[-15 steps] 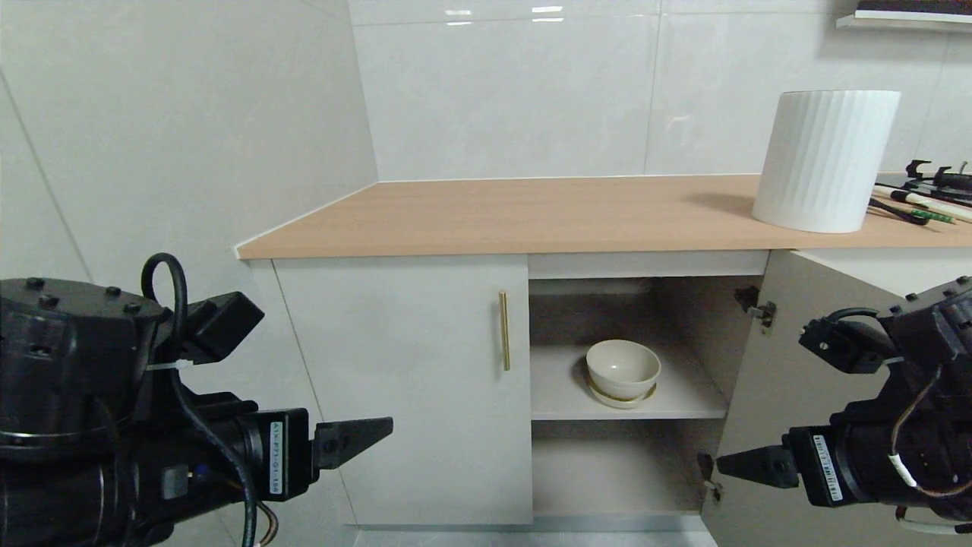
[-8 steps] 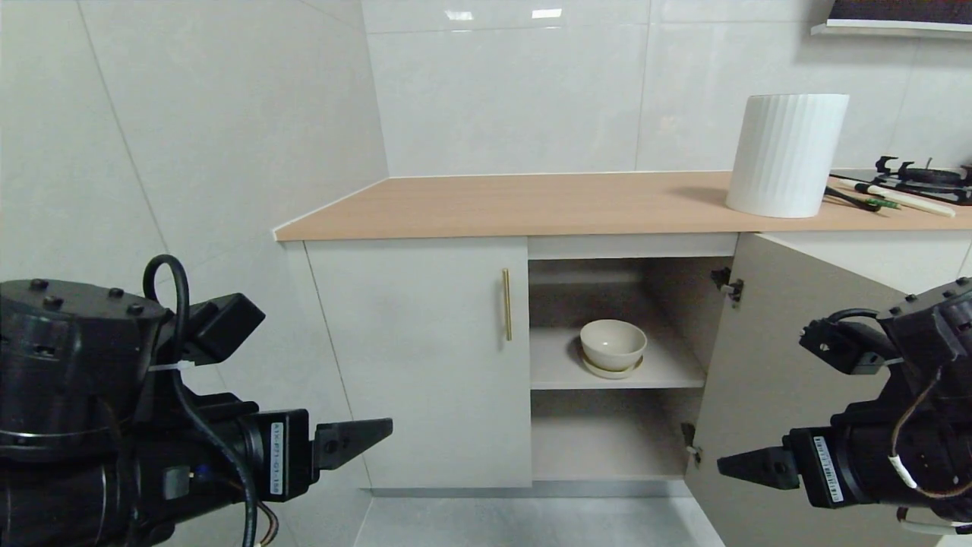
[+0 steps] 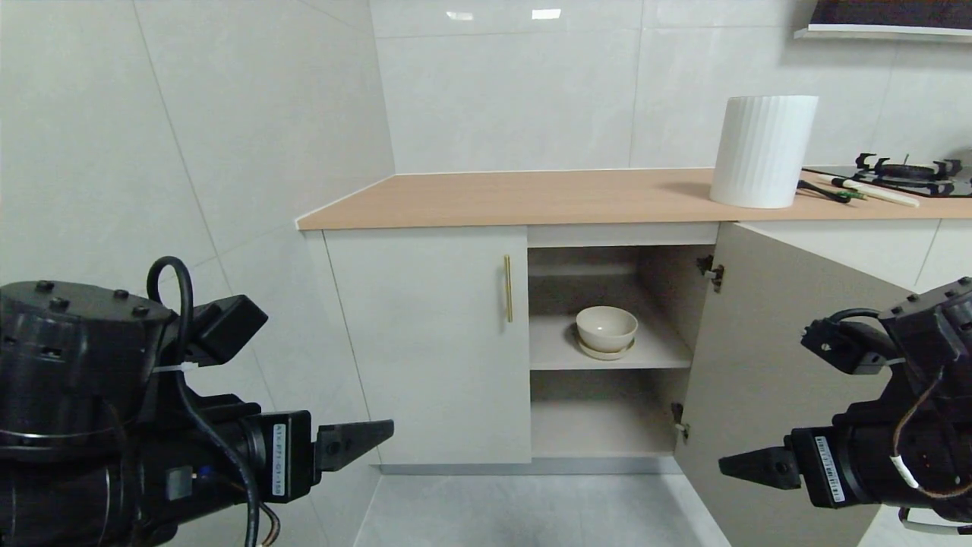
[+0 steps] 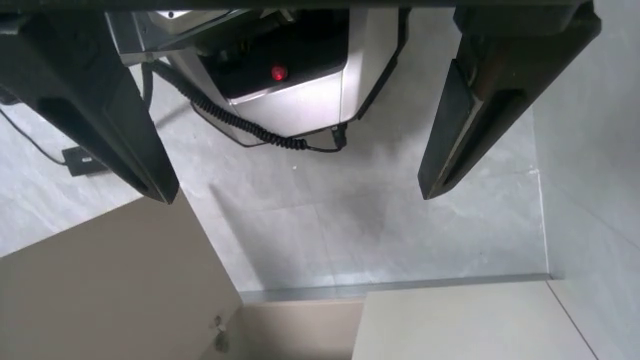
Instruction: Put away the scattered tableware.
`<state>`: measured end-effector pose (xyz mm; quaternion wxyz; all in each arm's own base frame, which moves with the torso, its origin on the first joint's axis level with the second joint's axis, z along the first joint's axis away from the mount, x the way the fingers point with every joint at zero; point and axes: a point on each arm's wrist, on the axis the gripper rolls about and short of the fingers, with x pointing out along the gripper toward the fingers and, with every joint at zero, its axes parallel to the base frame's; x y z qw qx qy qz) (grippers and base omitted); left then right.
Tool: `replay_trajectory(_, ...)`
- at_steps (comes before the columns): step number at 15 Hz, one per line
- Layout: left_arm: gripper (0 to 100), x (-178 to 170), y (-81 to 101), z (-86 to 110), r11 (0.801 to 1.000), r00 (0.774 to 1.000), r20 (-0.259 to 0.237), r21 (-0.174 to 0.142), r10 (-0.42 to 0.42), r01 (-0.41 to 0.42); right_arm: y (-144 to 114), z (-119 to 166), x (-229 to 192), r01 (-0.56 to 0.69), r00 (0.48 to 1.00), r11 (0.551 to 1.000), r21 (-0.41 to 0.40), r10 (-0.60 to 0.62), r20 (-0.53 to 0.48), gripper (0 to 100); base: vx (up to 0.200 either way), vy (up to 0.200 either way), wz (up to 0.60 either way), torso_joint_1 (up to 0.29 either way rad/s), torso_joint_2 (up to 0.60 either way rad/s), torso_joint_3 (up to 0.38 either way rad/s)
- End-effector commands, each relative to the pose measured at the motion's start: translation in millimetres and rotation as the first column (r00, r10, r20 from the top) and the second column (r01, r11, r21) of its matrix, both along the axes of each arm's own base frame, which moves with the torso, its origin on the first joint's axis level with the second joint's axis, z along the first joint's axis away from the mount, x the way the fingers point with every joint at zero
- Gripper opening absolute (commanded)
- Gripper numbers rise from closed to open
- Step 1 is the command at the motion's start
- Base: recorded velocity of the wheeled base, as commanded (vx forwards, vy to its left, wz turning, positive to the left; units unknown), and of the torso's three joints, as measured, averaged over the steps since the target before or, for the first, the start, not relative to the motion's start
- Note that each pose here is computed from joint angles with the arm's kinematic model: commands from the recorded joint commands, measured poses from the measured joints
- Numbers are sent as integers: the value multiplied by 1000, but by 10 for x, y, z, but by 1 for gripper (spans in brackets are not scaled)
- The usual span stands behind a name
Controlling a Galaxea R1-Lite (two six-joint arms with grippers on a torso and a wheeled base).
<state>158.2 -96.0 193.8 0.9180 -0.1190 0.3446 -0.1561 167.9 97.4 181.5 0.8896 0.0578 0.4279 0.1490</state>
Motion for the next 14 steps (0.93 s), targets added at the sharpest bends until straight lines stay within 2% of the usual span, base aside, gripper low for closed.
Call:
replay_trajectory(1,100,8,-4,-12,1000,1000,-5,4,1,-1,-2,10,-12,-3,1000,1000,3,3,4,100,0,0,0,0,0,0)
replay_trajectory(7,100,10,-7,-5,1000,1000,1,5,0,0,-27,-21,-62,1,1000,1000,-5,-1,5,100,0,0,0,0,0,0)
replay_trajectory(14,100,7,-6,-2,1000,1000,3,5,-1,1,-34,-28,-56,7,1000,1000,-11,-7,-2,100,0,-200,0,2,0,2)
